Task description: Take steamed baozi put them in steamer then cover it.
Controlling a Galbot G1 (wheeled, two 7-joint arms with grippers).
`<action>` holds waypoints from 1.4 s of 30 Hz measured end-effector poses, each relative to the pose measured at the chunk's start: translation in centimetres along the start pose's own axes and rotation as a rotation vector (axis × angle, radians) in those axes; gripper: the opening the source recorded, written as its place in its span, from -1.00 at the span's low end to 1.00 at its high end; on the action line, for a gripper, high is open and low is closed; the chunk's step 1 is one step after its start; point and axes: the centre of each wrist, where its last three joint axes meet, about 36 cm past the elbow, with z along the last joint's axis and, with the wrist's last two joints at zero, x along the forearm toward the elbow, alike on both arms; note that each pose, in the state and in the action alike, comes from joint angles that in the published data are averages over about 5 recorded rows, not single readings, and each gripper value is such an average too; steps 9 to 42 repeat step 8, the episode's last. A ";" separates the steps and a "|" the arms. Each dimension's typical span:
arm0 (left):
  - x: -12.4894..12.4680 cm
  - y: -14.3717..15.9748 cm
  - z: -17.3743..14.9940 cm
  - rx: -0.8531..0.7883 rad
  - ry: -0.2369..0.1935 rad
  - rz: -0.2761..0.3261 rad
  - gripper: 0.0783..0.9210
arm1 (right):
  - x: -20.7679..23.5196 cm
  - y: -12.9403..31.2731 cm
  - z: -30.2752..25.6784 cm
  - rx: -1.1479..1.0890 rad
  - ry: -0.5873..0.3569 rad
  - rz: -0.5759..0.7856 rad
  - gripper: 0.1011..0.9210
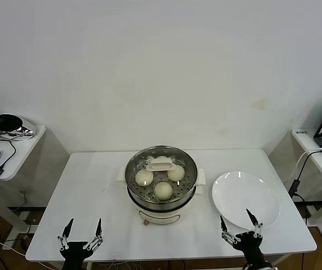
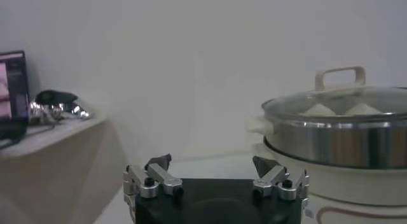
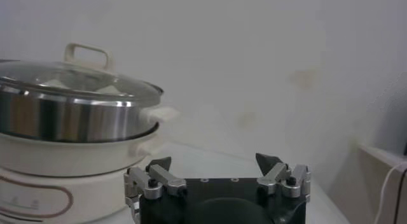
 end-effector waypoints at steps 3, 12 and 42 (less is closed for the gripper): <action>0.2 -0.1 -0.2 0.034 0.021 0.005 0.77 | 0.3 0.1 -0.1 -0.007 0.007 -0.007 0.76; 0.3 -0.4 -0.6 0.076 0.042 0.012 0.77 | 0.6 0.1 -0.1 -0.019 0.019 -0.016 0.76; 0.3 -0.4 -0.6 0.076 0.042 0.012 0.77 | 0.6 0.1 -0.1 -0.019 0.019 -0.016 0.76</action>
